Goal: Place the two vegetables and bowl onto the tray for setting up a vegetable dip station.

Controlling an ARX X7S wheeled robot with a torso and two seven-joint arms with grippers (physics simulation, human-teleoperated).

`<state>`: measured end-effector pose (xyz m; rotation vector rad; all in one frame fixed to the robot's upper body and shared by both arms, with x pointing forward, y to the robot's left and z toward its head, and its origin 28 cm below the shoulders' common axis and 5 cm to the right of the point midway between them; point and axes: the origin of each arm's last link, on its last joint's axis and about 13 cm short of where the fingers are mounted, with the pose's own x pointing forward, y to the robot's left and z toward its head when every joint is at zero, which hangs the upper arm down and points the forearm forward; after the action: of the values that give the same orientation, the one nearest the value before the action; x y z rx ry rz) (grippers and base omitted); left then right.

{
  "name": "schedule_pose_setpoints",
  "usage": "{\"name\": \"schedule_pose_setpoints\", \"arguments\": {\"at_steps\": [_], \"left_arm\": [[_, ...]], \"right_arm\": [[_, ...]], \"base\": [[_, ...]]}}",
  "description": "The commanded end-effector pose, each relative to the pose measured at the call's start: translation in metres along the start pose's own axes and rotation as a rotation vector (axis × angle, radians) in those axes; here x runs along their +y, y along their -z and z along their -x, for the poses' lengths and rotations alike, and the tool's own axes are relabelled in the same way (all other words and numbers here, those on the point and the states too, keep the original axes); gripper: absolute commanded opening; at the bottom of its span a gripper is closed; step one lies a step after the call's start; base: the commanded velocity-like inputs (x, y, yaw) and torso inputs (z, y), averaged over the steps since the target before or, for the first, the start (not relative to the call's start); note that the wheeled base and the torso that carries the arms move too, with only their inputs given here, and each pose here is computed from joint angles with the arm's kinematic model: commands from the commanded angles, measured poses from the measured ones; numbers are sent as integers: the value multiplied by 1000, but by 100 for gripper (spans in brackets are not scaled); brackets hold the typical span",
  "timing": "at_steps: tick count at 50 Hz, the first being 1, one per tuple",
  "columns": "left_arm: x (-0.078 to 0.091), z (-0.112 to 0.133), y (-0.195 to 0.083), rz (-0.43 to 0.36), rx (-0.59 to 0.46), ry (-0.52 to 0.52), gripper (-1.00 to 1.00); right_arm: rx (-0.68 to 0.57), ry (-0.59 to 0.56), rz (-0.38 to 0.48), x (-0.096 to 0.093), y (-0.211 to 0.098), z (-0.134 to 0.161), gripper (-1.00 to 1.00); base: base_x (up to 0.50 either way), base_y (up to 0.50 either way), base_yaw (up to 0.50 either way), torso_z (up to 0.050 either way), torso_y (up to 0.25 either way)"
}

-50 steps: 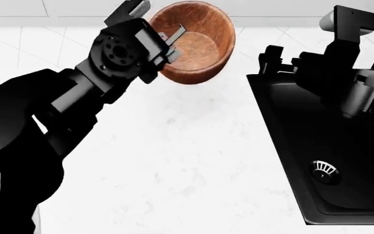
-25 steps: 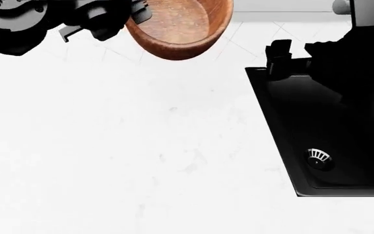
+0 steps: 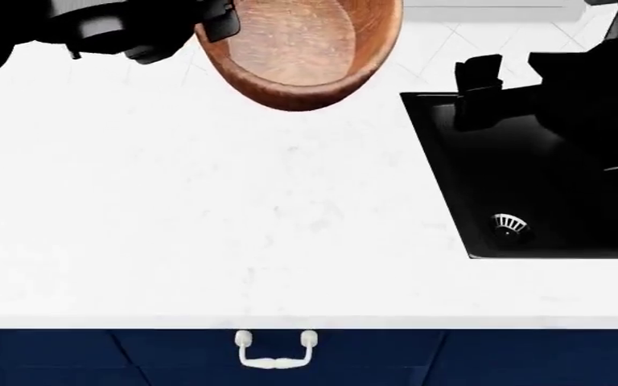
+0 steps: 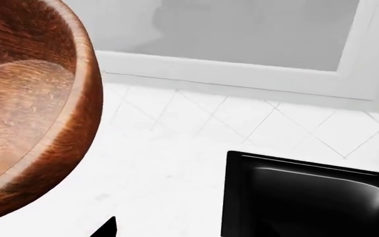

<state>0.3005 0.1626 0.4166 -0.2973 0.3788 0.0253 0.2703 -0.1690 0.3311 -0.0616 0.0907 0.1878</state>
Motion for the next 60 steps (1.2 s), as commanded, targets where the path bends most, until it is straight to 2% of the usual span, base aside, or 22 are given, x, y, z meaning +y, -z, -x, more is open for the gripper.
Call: {"name": "schedule_pose_setpoints", "arguments": {"at_steps": [1, 7, 9, 11, 12, 19, 26, 34, 44, 60], "left_arm": [[5, 21, 13, -51, -13, 41, -100], [7, 26, 20, -62, -11, 44, -100], [6, 26, 22, -67, -9, 54, -100], [4, 28, 25, -77, -6, 69, -100], [3, 31, 27, -89, 1, 85, -100], [3, 40, 23, -115, -19, 88, -100], [5, 43, 23, -111, -33, 100, -100], [3, 46, 26, -146, -34, 109, -100], [10, 55, 25, -130, -66, 101, -100], [7, 53, 29, -138, -55, 118, -100]], "right_arm": [[-15, 53, 38, -4, -1, 14, 100], [-32, 144, 58, -13, -5, 22, 100], [-18, 105, 32, -13, -3, 21, 100], [-20, 148, 99, -14, -1, 22, 100], [-52, 131, 49, -15, -2, 23, 100], [-36, 148, 33, -20, 3, 35, 100], [-36, 168, 31, -22, 5, 47, 100], [-53, 175, 24, -24, 2, 53, 100], [-70, 183, 18, -28, 0, 62, 100], [-70, 177, 15, -27, 1, 63, 100]], "base": [[0, 0, 0, 0, 0], [0, 0, 0, 0, 0], [0, 0, 0, 0, 0], [0, 0, 0, 0, 0], [0, 0, 0, 0, 0], [0, 0, 0, 0, 0], [1, -480, 0, 0, 0], [1, -500, 0, 0, 0], [1, -500, 0, 0, 0], [0, -500, 0, 0, 1]]}}
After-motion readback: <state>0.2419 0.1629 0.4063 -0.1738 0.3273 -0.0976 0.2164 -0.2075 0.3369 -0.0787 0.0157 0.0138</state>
